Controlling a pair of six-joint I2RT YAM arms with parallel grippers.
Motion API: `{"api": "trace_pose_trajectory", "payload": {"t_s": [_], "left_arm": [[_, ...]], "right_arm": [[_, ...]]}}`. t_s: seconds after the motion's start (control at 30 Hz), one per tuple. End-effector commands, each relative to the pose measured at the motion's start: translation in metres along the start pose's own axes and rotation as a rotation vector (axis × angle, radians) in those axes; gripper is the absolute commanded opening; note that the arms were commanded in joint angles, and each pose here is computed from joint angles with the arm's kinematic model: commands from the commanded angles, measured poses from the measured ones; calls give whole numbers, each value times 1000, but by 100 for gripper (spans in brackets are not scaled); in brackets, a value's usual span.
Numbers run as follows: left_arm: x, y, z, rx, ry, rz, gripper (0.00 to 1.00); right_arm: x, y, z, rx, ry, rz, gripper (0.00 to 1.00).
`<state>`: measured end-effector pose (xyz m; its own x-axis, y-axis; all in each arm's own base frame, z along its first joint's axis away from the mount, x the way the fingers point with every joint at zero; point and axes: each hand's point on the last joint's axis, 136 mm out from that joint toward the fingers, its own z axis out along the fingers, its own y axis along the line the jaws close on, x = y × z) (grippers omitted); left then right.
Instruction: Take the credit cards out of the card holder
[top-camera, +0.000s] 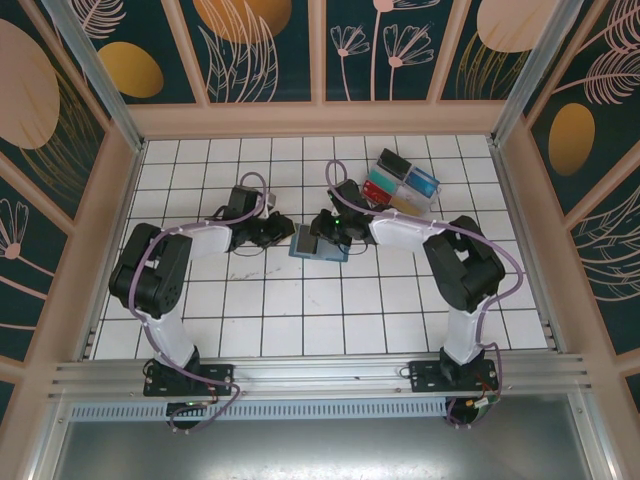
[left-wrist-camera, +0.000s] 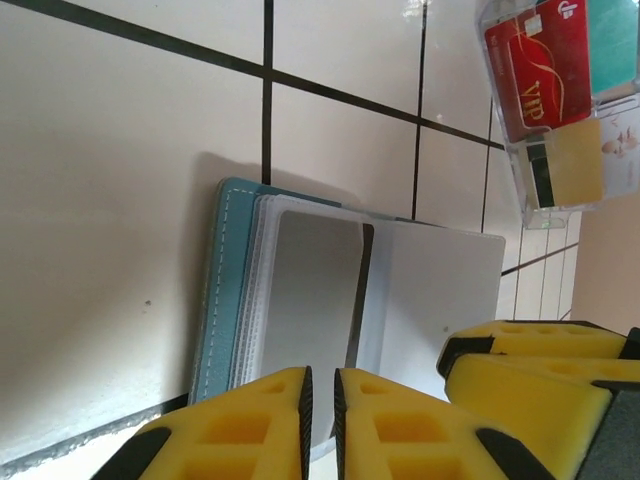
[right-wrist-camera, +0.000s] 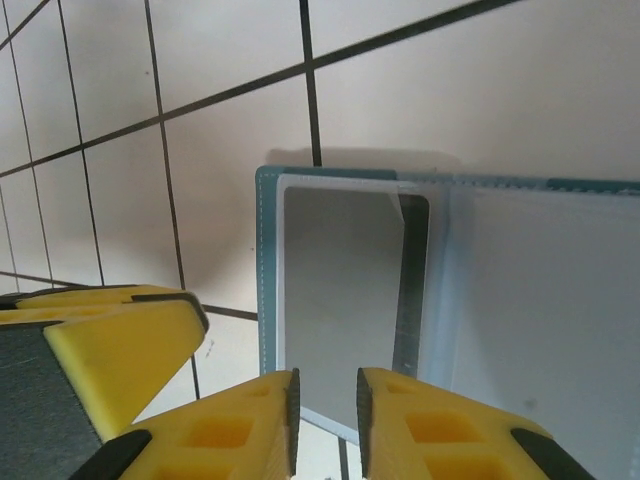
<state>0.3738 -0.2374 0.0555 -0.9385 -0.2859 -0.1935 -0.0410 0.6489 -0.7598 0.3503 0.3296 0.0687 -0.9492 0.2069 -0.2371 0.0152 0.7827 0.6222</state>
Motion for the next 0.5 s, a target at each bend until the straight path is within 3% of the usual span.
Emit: {"api": "trace_pose_trajectory", "payload": {"t_s": [0.0,0.2,0.47], "left_arm": [[-1,11,11,-44,15,-1,16],[-10,-3,19,18,24,0,14],[0,16,27,-26,54,-30,14]], "right_arm": [[5,-2,5,-40,50,38,25],[8,-16,17,-32,83,56,21],[10,-36,25,29,78,71,24]]}}
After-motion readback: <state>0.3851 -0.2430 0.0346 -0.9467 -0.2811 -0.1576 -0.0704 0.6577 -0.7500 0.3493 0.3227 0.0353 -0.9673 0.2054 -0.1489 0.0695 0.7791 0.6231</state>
